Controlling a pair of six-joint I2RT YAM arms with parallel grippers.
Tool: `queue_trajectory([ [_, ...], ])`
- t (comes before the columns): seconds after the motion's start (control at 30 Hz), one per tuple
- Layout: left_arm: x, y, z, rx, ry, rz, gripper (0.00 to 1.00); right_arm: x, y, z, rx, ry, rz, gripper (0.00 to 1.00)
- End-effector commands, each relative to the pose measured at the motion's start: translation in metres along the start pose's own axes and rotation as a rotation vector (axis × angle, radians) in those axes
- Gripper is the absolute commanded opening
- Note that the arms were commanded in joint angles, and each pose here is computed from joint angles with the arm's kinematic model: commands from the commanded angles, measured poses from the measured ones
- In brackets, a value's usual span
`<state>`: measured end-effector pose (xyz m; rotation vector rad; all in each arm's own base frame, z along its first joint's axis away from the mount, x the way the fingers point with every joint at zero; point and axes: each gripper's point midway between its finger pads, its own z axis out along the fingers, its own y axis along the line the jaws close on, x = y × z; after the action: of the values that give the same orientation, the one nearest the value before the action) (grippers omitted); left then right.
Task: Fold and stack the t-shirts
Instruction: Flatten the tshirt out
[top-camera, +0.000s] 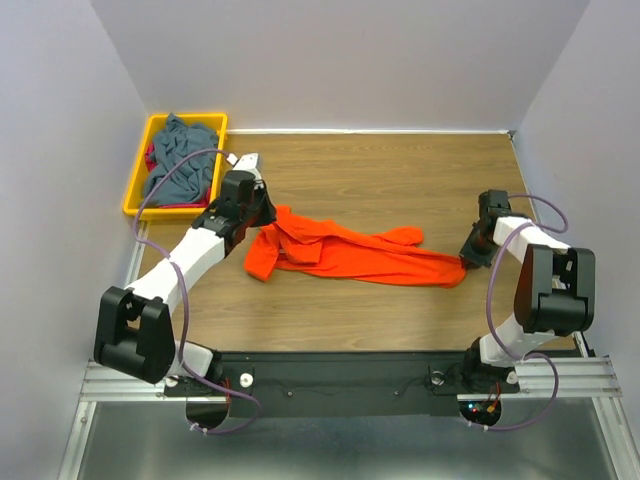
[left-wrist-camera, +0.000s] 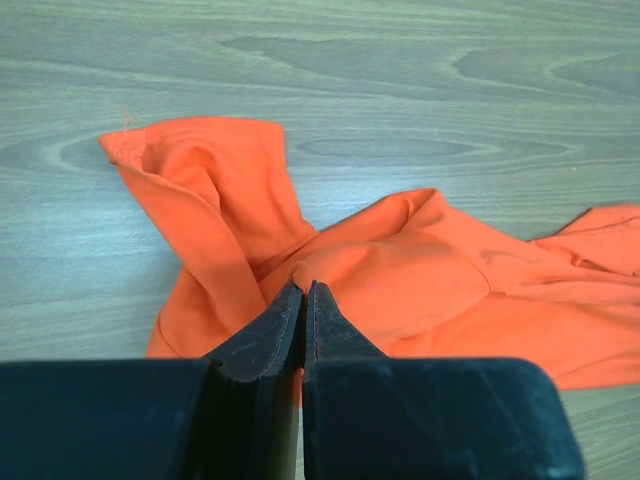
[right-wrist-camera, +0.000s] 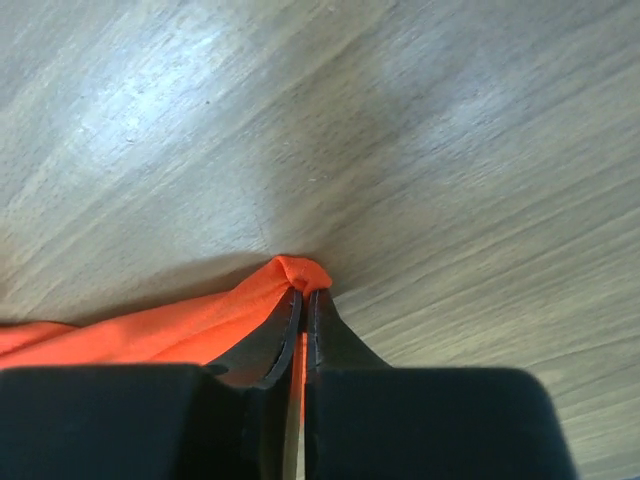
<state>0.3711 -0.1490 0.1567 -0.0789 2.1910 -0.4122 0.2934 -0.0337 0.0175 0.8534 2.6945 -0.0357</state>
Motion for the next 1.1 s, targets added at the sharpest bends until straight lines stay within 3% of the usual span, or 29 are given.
queue_trajectory([
  [0.0,-0.053,-0.006,-0.022,0.015,-0.133,0.007,0.00,-0.030,0.020,-0.003,-0.082,-0.090,0.015,0.01],
  [0.2,-0.119,-0.010,-0.034,-0.019,-0.245,0.008,0.00,-0.115,0.051,-0.076,-0.191,-0.356,-0.011,0.01],
  [0.3,-0.190,-0.029,-0.050,0.016,-0.364,-0.009,0.00,-0.170,0.066,-0.135,-0.230,-0.540,-0.017,0.01],
  [0.37,-0.216,-0.033,-0.044,0.022,-0.374,-0.019,0.00,-0.208,0.073,-0.187,-0.254,-0.683,-0.002,0.01],
  [0.4,-0.253,-0.047,-0.068,0.048,-0.438,-0.021,0.00,-0.220,0.075,-0.209,-0.267,-0.735,0.003,0.01],
  [0.47,-0.280,-0.057,-0.072,0.058,-0.468,-0.021,0.00,-0.243,0.078,-0.260,-0.294,-0.858,0.011,0.01],
  [0.5,-0.307,-0.074,-0.099,0.112,-0.531,-0.015,0.00,-0.248,0.078,-0.277,-0.304,-0.894,0.014,0.01],
  [0.63,-0.349,-0.092,-0.152,0.169,-0.681,-0.018,0.00,-0.260,0.073,-0.354,-0.352,-1.061,0.013,0.01],
  [0.8,-0.360,-0.109,-0.241,0.273,-0.855,0.016,0.00,-0.243,0.056,-0.433,-0.393,-1.237,-0.009,0.01],
  [0.83,-0.349,-0.105,-0.238,0.267,-0.842,0.020,0.00,-0.238,0.052,-0.438,-0.386,-1.252,-0.009,0.01],
  [0.87,-0.347,-0.106,-0.275,0.286,-0.901,0.023,0.00,-0.233,0.046,-0.445,-0.376,-1.273,-0.010,0.01],
  [0.93,-0.334,-0.102,-0.288,0.292,-0.927,0.025,0.00,-0.215,0.027,-0.477,-0.372,-1.359,0.023,0.01],
  [0.97,-0.329,-0.102,-0.326,0.311,-0.991,0.029,0.00,-0.210,0.021,-0.479,-0.360,-1.374,0.029,0.01],
  [1.07,-0.314,-0.099,-0.373,0.333,-1.068,0.043,0.00,-0.185,0.006,-0.510,-0.380,-1.458,0.031,0.01],
])
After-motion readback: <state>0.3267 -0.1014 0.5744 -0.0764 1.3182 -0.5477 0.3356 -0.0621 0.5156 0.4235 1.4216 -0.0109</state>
